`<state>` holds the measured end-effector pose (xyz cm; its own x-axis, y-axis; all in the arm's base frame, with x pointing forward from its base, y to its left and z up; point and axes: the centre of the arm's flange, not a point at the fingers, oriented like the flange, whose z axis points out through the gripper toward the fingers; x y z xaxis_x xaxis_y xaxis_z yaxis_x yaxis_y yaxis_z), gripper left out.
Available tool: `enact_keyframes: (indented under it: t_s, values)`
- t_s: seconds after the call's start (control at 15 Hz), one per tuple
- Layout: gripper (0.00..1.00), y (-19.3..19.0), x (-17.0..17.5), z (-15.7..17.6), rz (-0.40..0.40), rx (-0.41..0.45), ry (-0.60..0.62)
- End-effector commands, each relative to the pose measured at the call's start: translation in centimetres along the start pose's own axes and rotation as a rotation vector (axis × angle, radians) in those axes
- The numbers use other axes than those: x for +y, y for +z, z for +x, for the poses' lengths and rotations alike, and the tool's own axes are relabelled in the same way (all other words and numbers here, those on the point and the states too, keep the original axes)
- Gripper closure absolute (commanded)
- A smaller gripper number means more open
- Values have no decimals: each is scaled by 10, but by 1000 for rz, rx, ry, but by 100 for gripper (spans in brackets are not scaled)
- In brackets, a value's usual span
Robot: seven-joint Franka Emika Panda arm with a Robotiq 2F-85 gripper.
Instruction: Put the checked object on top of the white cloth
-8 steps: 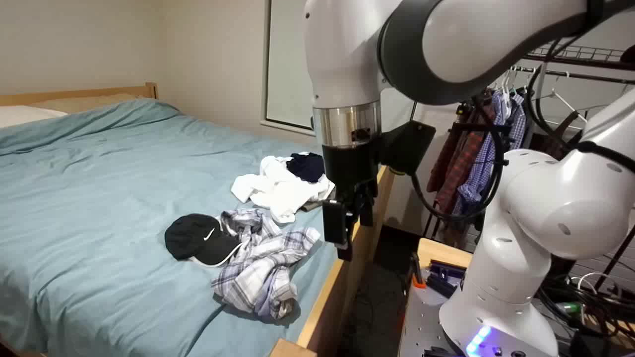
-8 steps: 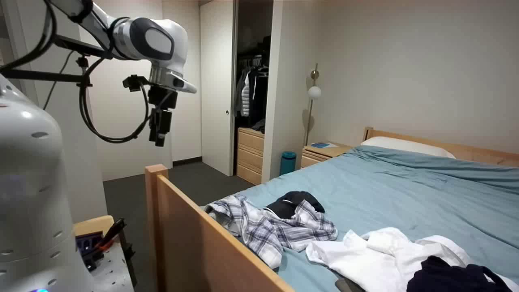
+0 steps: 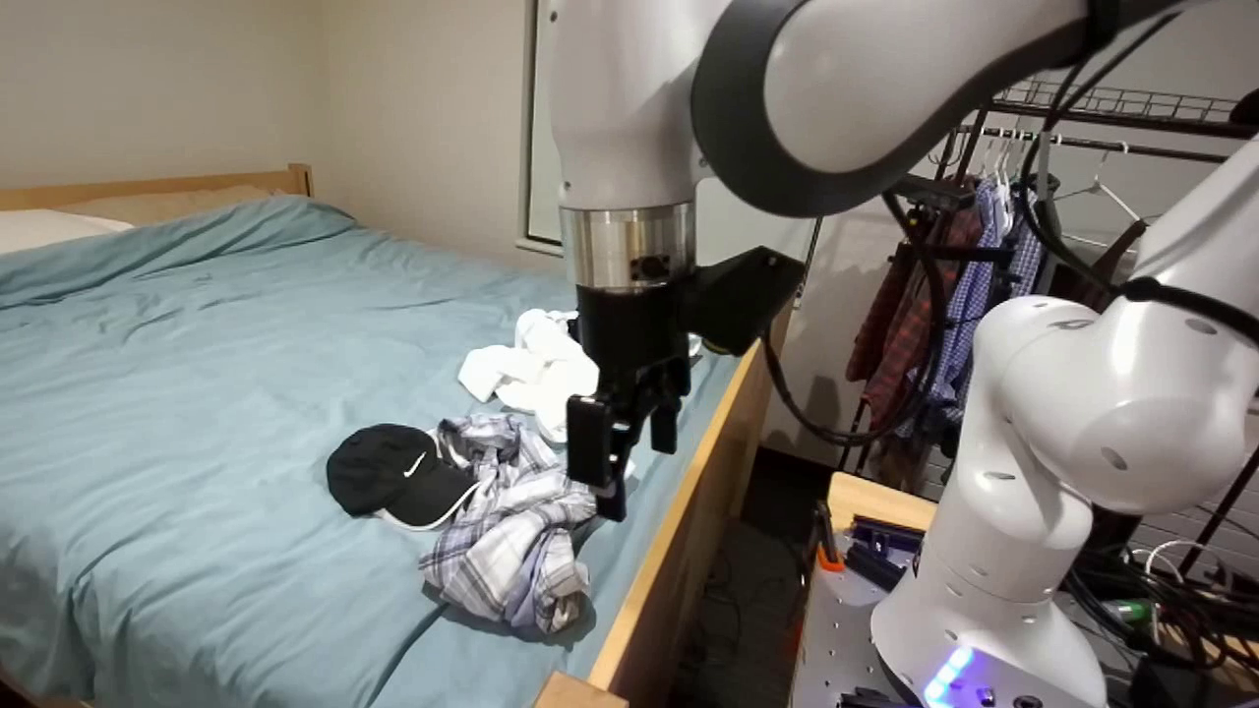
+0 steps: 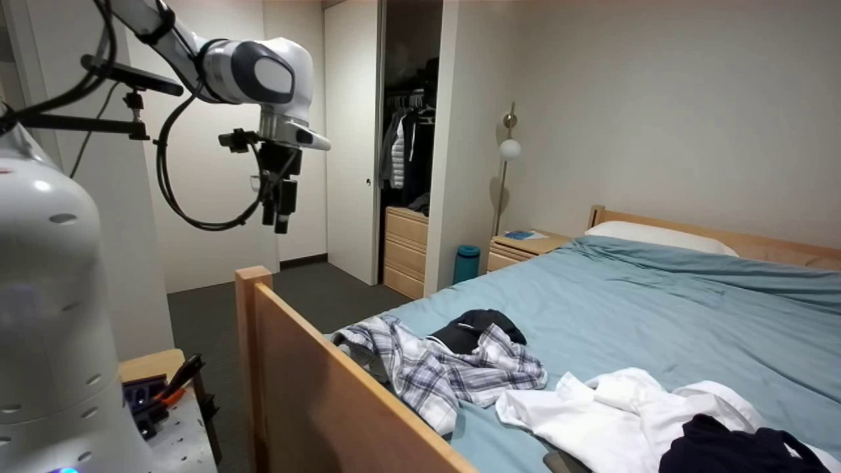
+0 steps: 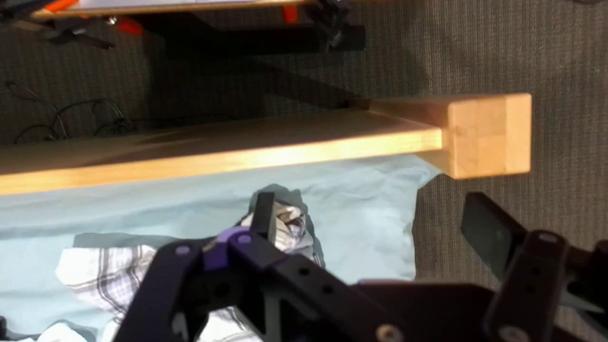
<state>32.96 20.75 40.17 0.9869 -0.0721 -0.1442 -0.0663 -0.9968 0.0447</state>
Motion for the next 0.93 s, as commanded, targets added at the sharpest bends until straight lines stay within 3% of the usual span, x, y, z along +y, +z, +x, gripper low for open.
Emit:
enact_keyframes:
  t_s: [0.0,0.27,0.53,0.6,0.87]
  values:
    - [0,19,-41,61,-13,23,78]
    - [0,81,-21,110,-1,50,316]
    - [0,127,37,141,62,60,538]
    - [0,111,24,128,40,46,447]
    - [0,127,44,142,51,39,514]
